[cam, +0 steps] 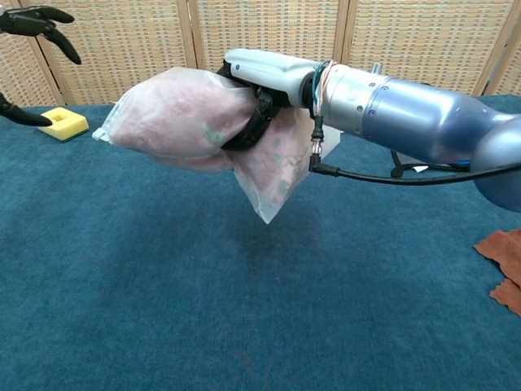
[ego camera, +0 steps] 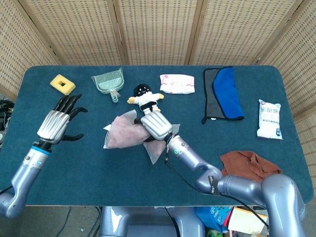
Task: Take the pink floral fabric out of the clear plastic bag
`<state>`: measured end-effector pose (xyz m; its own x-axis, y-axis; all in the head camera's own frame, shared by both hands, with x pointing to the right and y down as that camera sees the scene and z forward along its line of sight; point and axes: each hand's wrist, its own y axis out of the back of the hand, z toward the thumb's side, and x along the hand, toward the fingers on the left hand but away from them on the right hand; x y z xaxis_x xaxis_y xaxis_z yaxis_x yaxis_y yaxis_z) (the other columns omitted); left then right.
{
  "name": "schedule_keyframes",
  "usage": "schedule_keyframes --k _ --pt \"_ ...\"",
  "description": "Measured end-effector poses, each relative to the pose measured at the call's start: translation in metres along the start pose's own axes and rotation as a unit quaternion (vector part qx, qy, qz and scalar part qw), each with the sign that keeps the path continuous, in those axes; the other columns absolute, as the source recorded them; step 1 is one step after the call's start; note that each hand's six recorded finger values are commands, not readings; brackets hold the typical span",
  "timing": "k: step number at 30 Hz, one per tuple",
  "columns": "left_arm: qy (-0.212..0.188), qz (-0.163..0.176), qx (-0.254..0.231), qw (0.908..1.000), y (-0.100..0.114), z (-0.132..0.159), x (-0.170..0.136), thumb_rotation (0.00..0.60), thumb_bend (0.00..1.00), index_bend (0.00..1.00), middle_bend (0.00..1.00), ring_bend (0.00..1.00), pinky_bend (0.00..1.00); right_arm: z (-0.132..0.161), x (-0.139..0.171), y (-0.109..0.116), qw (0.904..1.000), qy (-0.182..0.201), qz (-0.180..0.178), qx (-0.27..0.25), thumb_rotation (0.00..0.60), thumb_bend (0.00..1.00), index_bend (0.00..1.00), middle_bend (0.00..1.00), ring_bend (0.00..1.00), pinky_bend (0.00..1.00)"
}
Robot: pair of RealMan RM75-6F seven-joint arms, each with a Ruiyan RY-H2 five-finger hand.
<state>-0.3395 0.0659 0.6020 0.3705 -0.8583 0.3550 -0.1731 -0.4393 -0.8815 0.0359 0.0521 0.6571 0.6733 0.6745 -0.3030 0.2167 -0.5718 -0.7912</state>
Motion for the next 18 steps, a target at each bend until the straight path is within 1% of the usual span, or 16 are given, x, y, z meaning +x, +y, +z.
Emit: schedule_keyframes --k 2,5,9,14,18 --pt "-0.003 -0.002 -0.010 0.9999 0.002 0.007 0.010 0.600 0.11 0.34 0.00 0.00 0.00 0.001 -0.002 -0.003 1.0000 0.000 0.001 0.009 0.600 0.83 0.60 0.63 0.67 0.88" --pt "-0.003 -0.008 -0.031 0.9995 0.002 0.018 0.023 0.600 0.13 0.36 0.00 0.00 0.00 0.002 -0.003 -0.006 0.9998 0.000 0.002 0.018 0.600 0.83 0.60 0.63 0.67 0.88" --pt "-0.003 -0.035 -0.084 0.9958 -0.003 0.035 0.036 0.600 0.14 0.37 0.00 0.00 0.00 0.003 -0.005 -0.008 0.9997 -0.001 0.004 0.025 0.600 0.83 0.60 0.63 0.67 0.88" --pt "0.003 -0.057 -0.092 0.9941 -0.007 0.043 0.042 0.600 0.17 0.38 0.00 0.00 0.00 0.004 -0.006 -0.004 0.9997 -0.006 0.000 0.022 0.600 0.83 0.60 0.63 0.67 0.88" --pt "0.019 -0.083 -0.119 0.9893 -0.014 0.047 0.044 0.600 0.17 0.38 0.00 0.00 0.00 0.003 -0.005 -0.001 0.9996 -0.007 0.000 0.028 0.600 0.83 0.60 0.63 0.67 0.88"
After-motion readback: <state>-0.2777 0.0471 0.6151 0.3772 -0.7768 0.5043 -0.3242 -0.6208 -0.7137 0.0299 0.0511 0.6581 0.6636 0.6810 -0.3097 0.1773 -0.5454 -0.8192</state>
